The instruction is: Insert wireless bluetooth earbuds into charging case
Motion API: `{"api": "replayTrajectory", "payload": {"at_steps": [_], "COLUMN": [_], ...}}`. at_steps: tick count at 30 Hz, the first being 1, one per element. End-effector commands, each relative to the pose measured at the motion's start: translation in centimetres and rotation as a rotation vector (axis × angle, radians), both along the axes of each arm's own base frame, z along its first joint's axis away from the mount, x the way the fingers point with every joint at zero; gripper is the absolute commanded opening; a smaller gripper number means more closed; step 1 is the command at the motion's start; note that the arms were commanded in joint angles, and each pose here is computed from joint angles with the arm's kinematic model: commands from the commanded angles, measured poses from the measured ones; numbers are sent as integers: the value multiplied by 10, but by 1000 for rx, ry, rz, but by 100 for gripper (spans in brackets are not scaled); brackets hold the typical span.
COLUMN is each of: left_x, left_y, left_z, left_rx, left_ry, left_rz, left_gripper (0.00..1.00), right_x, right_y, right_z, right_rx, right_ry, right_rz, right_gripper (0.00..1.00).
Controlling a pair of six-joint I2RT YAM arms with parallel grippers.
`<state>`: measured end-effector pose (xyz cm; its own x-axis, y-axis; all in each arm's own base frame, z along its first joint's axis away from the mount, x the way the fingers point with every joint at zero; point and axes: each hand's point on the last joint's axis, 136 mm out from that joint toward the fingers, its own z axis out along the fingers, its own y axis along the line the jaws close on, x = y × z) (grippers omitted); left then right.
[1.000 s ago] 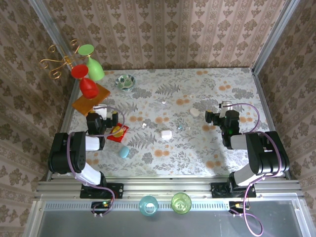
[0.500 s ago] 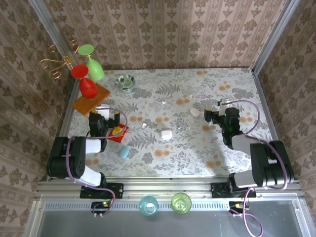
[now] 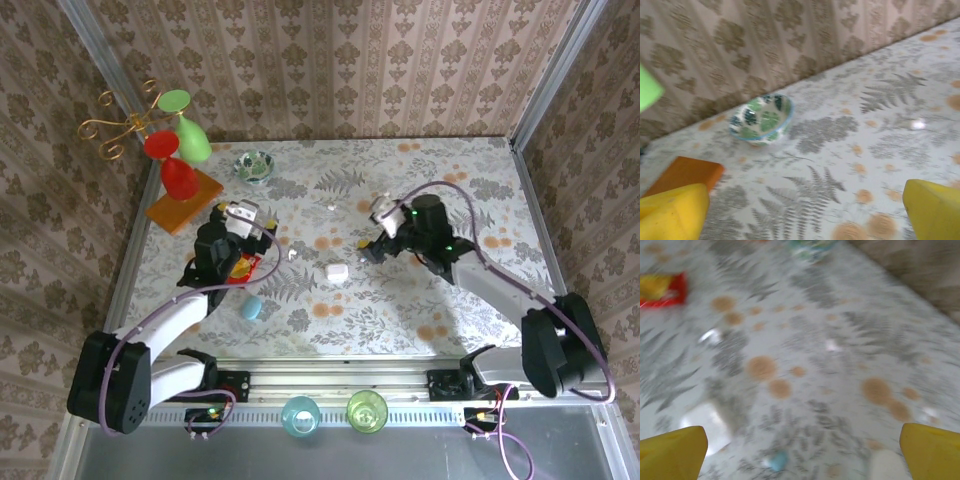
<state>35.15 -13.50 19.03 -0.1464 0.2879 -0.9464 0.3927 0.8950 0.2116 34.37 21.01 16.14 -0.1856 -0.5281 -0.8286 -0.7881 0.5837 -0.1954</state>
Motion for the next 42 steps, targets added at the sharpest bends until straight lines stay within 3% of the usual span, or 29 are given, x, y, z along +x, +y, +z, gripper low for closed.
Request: {"api": "replayTrajectory", "payload": {"at_steps": [1,7,18,28,34,42], "left_x": [-11,-25,-32,-30,-30,-30], "left_y": [-20,-26,-7,-5,-8,-10], "left_z": [-2,-5,-14,-18,-22,-24], "left_rx": [-112,-215,-167,-145,-151,-157], "left_ry": [116,220,250,254,265,271], "left_rz": [-81,-102,-12,-5,-16,-21], "left_gripper": [100,100,100,100,100,100], "right_x": [-34,-36,-20,-27,-33,-37], "right_y": [27,51,52,50,53,50], "right_z": [-36,-83,-134,-148,-152,-154], "right_rx": [-151,-323,-525,-582,-609,-623], "right_ry": [119,205,268,342,352,385], "right_rz": [243,356,413,454,473,465], "right_gripper": [100,100,97,75,72,57]}}
